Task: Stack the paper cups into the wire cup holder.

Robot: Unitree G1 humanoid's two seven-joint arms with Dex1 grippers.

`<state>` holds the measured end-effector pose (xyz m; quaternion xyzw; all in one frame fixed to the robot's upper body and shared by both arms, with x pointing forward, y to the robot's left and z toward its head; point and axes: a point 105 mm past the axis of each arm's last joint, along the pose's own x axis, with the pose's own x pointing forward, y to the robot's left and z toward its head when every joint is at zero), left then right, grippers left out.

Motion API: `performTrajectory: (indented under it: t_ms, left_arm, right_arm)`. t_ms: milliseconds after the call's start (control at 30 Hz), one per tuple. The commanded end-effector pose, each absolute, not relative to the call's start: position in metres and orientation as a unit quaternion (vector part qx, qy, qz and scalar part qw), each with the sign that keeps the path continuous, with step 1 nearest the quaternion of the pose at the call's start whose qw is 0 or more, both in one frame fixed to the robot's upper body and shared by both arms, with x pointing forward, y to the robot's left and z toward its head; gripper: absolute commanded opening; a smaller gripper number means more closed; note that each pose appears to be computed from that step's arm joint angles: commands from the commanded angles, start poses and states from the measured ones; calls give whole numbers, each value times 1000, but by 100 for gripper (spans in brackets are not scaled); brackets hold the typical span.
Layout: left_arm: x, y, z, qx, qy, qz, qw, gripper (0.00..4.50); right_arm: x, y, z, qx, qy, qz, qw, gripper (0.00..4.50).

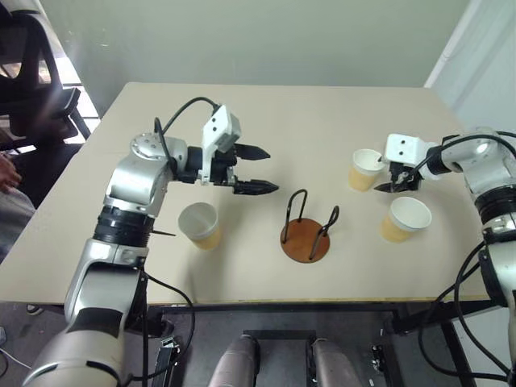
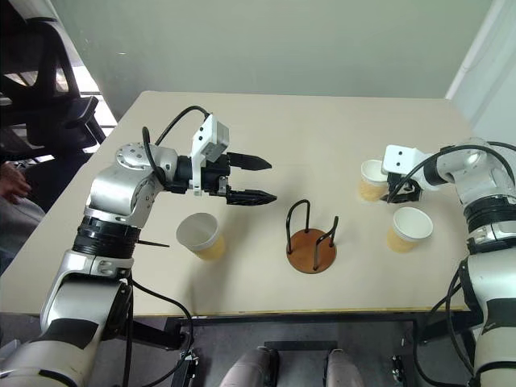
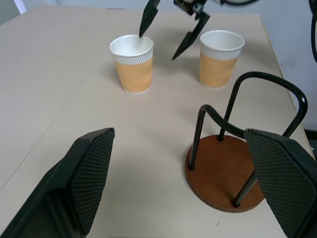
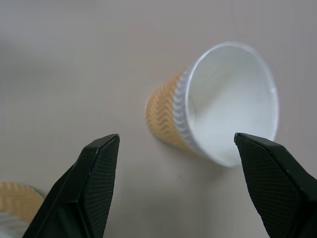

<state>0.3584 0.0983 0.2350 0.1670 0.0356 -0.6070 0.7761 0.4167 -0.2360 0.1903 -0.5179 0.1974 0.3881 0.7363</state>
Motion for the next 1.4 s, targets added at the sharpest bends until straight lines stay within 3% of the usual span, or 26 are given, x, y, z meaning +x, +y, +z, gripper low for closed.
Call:
performTrajectory:
  t_ms: [33,100,400,867,1067,1167,1400]
  left_arm:
    - [355,100,247,179,11,-605,776,450]
    - [355,100,246,180,13,-604,776,450]
    - [356,100,242,186,17,-607,773,450]
    - [356,98,237,180,24,-623,761,450]
    - [358,99,235,177,26,-623,761,450]
    - [358,98,234,178,26,-622,762,450]
    - [357,100,234,179,25,-617,766,450]
  right_arm:
    - [424,-231,203,-543,179,375,730,359]
    - [426,-226,204,-544,176,375,730,323]
    - [424,-215,225,-548,161,399,717,5]
    - [360,-192,269,-529,117,484,687,5]
    - [371,-202,266,-557,119,434,698,5]
    - [381,-209,262,-564,123,417,702,63]
    - [408,-211,241,-598,126,389,690,306]
